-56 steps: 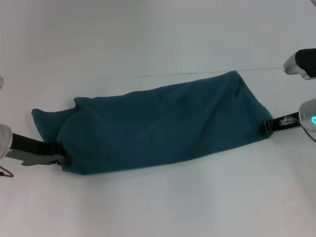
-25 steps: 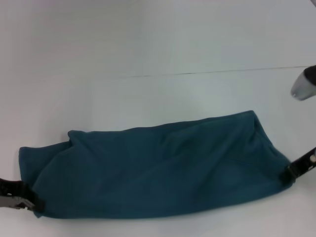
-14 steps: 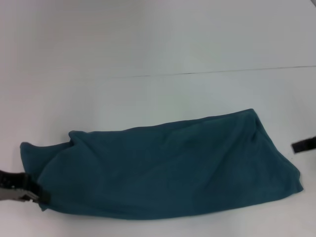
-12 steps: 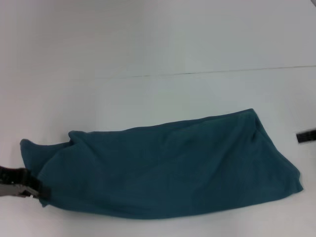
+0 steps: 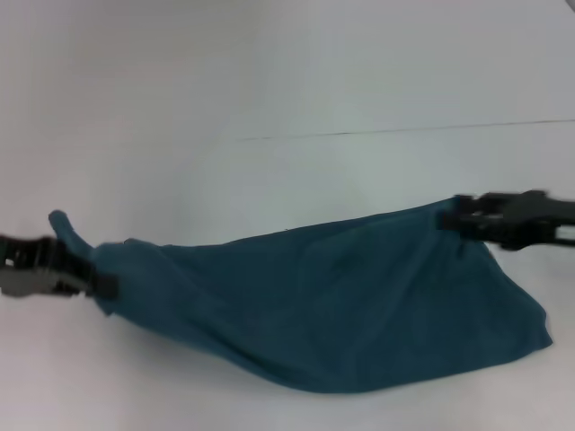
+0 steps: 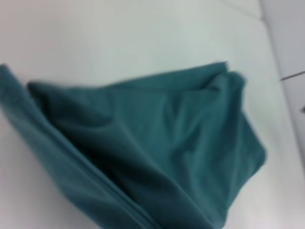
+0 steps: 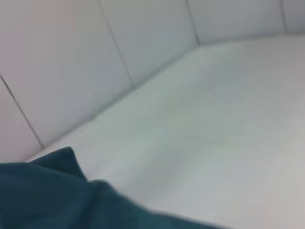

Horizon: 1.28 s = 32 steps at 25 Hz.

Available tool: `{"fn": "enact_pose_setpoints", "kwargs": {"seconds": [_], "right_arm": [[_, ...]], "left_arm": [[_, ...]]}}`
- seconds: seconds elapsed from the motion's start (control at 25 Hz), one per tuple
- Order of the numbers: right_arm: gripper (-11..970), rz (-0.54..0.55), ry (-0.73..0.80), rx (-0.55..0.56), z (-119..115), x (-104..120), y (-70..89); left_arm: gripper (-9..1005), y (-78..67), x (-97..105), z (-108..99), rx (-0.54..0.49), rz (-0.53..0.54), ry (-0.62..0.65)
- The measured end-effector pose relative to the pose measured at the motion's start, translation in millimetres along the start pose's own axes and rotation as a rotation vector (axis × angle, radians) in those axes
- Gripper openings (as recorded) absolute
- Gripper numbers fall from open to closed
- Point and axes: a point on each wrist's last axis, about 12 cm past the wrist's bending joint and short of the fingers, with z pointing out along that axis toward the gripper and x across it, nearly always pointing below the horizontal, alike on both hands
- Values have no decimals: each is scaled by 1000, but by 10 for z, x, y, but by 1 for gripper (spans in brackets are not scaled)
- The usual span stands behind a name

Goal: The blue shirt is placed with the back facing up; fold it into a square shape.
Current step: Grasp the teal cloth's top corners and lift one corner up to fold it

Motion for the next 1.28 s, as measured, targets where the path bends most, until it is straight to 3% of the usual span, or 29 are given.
{"fn": "enact_pose_setpoints", "kwargs": {"seconds": [0.2, 0.44, 0.52, 0.64, 0.88, 1.28], "right_arm": [[464, -77, -115, 15, 333, 351, -24], [346, -167, -155, 17, 754, 599, 107], [253, -199, -119, 6, 986, 656, 201], [114, -224, -92, -15, 1145, 680, 288], [0, -301, 0, -97, 1510, 692, 545], [-1, -374, 129, -220, 1783, 720, 846]], "left_arm": [[70, -183, -160, -63, 67, 36, -36], [70, -371, -351, -120, 113, 76, -70], [70, -460, -440, -109, 143, 96, -82], [70, -517, -488, -98, 154, 110, -81], [70, -630, -567, -69, 156, 144, -65], [70, -649, -566, -37, 141, 152, -36]]}}
